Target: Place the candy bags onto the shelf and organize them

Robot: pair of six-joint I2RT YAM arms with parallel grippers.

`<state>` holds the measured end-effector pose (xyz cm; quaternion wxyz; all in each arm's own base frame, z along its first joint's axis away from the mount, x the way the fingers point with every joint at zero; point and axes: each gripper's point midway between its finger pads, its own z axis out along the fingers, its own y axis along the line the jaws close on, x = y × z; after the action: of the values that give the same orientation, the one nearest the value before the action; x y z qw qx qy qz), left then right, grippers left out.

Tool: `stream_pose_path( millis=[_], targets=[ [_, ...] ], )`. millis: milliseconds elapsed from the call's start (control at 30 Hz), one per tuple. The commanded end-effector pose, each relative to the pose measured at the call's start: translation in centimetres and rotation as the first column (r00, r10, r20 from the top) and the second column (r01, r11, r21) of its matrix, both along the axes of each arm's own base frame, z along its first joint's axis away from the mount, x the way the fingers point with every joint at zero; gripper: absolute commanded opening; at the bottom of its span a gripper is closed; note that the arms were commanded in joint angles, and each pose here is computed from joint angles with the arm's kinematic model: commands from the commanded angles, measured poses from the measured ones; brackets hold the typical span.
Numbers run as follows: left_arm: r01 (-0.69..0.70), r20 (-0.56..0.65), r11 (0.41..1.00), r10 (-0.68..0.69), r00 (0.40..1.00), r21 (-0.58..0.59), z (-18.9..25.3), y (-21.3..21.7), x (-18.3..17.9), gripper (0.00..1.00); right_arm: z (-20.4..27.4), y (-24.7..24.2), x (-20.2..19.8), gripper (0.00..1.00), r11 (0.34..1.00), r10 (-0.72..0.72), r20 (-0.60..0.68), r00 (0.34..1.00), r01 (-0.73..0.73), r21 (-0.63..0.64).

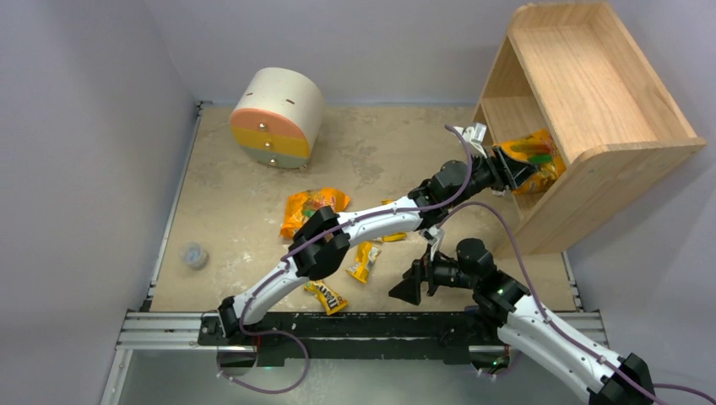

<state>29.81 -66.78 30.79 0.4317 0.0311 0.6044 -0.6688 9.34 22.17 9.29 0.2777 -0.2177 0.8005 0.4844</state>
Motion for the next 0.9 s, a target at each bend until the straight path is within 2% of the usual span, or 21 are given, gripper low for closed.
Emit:
stream_pose_path(
  millis=[0, 67, 300, 600, 867],
  targets=[
    [0.115, 0.113, 0.987, -0.103, 0.988, -0.11, 7.0, -0.2, -7.3, 0.58, -0.3, 0.0, 0.4, 0.99, 1.0, -0.025, -0.014, 1.0, 0.025, -0.01],
    [0.112, 0.131, 0.991, -0.103, 0.986, -0.068, 6.8, -0.2, -7.4, 0.63, -0.3, 0.0, 0.4, 0.99, 1.0, -0.026, -0.013, 1.0, 0.026, -0.01],
    [0.079, 0.193, 0.989, -0.102, 0.976, 0.123, 5.1, 1.2, -7.8, 0.69, -0.5, 0.0, 0.6, 0.99, 0.999, -0.033, -0.014, 0.999, 0.033, -0.016],
    [0.057, 0.242, 0.983, -0.098, 0.965, 0.172, 5.3, 2.6, -8.2, 0.71, -0.5, 0.3, 0.7, 0.99, 1.0, -0.024, -0.03, 0.999, 0.023, -0.018],
    [-0.033, 0.259, 0.947, -0.054, 0.964, 0.321, 4.0, 3.3, -6.7, 0.76, -0.5, 0.2, 0.8, 0.99, 0.999, -0.033, -0.025, 0.999, 0.033, -0.02]
  ],
)
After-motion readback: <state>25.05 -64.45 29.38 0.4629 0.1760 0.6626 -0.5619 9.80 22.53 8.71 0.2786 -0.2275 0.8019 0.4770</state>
